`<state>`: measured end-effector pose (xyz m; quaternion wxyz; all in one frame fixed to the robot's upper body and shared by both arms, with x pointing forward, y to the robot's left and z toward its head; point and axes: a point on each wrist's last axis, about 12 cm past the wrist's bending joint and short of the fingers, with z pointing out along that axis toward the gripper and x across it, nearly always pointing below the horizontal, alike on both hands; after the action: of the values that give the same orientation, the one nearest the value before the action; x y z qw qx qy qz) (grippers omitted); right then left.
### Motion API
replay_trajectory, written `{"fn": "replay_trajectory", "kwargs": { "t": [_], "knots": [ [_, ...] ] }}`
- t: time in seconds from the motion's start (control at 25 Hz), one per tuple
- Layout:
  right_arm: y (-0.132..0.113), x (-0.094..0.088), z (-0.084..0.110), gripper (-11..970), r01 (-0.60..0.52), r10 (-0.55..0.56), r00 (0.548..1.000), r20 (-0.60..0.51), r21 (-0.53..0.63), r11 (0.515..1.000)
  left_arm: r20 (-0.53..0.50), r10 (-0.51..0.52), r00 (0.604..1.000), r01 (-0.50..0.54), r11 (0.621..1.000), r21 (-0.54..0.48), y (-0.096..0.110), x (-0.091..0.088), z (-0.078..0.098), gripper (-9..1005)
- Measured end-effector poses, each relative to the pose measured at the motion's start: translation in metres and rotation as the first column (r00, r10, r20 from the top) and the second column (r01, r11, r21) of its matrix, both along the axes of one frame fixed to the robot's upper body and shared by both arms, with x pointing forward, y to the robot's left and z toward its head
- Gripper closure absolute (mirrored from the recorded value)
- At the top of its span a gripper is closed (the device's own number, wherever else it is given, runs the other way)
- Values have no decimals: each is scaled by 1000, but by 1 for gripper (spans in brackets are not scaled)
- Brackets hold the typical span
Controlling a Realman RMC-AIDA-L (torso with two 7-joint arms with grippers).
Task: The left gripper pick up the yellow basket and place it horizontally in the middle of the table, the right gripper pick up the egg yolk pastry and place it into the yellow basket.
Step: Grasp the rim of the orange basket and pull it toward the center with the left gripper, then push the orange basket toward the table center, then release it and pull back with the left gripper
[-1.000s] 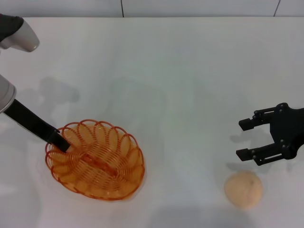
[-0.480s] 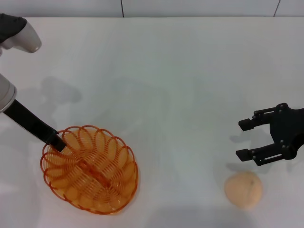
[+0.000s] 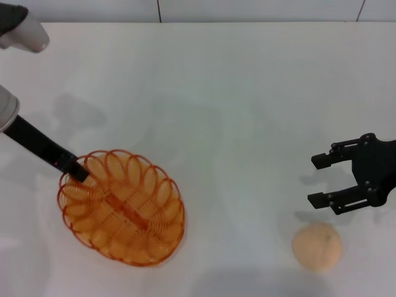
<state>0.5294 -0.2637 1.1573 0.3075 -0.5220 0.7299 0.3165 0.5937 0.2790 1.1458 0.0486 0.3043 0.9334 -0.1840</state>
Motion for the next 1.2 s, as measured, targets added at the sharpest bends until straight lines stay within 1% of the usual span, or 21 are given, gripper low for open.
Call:
{"fn": "replay_trajectory", "kwargs": {
  "t": [0.08, 0.12, 0.16, 0.2, 0.24, 0.4, 0.68, 0.84, 1.0, 1.12, 1.2],
  "knots": [
    [0, 0, 0, 200, 2, -2, 1000, 1, 1, 1000, 22, 27, 999, -26, 999, -37, 4, 3, 6, 902],
    [0, 0, 0, 200, 3, -3, 1000, 2, 3, 1000, 22, 27, 999, -26, 999, -37, 4, 3, 6, 907],
    [0, 0, 0, 200, 3, -3, 1000, 2, 5, 1000, 32, 48, 998, -46, 997, -56, 7, 5, 8, 912],
    [0, 0, 1, 200, 4, -4, 1000, 2, 7, 1000, 43, 96, 994, -92, 992, -92, 12, 7, 11, 913],
    [0, 1, 1, 200, 5, -5, 1000, 2, 8, 1000, 43, 96, 994, -92, 992, -92, 12, 7, 11, 913],
    [-2, 1, 1, 200, 11, -11, 1000, 2, 9, 1000, 40, 166, 985, -159, 978, -132, 14, 10, 15, 916],
    [-1, 1, 2, 200, 7, -7, 1000, 2, 8, 1000, -18, 257, 966, -257, 955, -145, 5, 12, 15, 919],
    [-1, 1, 3, 200, 4, -4, 1000, 8, 6, 1000, -66, 332, 941, -339, 929, -149, -1, 15, 16, 919],
    [0, 1, 3, 200, -2, 2, 1000, 10, 5, 1000, -98, 372, 923, -383, 912, -149, -8, 17, 17, 919],
    [0, 1, 3, 200, -4, 4, 1000, 13, 3, 1000, -108, 409, 906, -422, 889, -176, -12, 20, 19, 919],
    [-1, 1, 3, 200, -3, 3, 1000, 14, 3, 1000, -122, 431, 894, -448, 872, -199, -15, 21, 17, 919]
  ]
}}
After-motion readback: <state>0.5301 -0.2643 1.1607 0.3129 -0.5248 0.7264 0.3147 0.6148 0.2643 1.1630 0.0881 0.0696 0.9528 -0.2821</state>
